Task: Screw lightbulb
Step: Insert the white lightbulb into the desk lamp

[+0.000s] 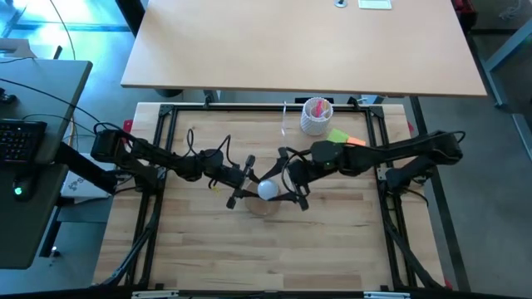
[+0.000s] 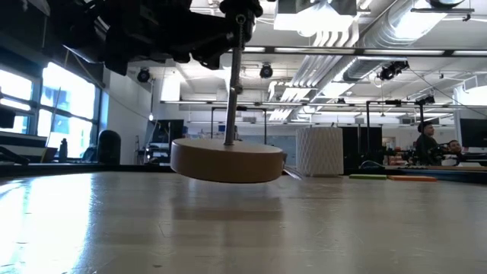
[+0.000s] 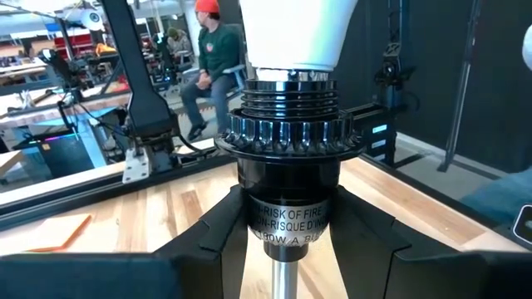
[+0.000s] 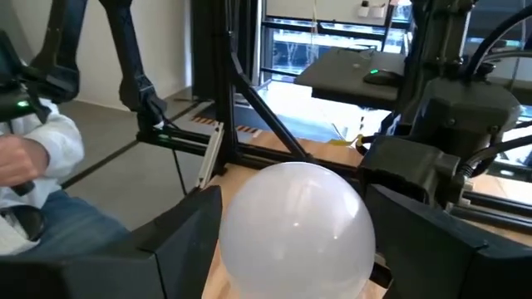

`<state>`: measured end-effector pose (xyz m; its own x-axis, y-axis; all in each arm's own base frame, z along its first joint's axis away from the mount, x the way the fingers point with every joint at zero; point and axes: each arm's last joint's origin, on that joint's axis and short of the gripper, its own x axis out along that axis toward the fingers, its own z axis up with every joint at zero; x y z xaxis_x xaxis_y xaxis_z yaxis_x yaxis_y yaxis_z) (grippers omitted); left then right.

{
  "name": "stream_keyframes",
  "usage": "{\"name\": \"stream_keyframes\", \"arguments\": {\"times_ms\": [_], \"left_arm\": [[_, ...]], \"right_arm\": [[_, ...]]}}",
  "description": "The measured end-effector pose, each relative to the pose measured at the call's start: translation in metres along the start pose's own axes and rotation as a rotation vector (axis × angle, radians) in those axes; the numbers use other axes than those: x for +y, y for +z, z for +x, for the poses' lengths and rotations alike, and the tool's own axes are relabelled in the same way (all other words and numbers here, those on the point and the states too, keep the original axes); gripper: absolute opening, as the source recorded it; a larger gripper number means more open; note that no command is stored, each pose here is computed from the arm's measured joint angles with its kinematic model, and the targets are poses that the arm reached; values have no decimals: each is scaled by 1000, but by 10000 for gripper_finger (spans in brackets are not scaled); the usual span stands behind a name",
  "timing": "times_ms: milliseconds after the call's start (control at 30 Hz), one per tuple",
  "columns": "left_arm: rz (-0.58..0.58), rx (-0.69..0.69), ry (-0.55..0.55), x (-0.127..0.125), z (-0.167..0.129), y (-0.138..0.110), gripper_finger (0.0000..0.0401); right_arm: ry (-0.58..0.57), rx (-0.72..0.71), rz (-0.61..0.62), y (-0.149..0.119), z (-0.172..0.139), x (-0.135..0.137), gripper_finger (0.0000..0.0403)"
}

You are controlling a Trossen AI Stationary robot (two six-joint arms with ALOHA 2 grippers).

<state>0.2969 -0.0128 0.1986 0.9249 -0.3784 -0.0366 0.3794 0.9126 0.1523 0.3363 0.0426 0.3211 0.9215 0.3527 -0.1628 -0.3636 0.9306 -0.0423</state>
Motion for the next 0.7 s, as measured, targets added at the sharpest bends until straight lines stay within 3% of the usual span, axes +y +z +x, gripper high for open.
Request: {"name": "stream_keyframes", "arguments": {"times_ms": [200, 700], "left_arm": [[0, 3, 18, 0, 0, 0, 133], [33, 1, 312, 0, 2, 5, 133]], "right_arm": [[-73, 14, 13, -1, 1, 3, 264], [-619, 33, 38, 3, 4, 39, 257]]}}
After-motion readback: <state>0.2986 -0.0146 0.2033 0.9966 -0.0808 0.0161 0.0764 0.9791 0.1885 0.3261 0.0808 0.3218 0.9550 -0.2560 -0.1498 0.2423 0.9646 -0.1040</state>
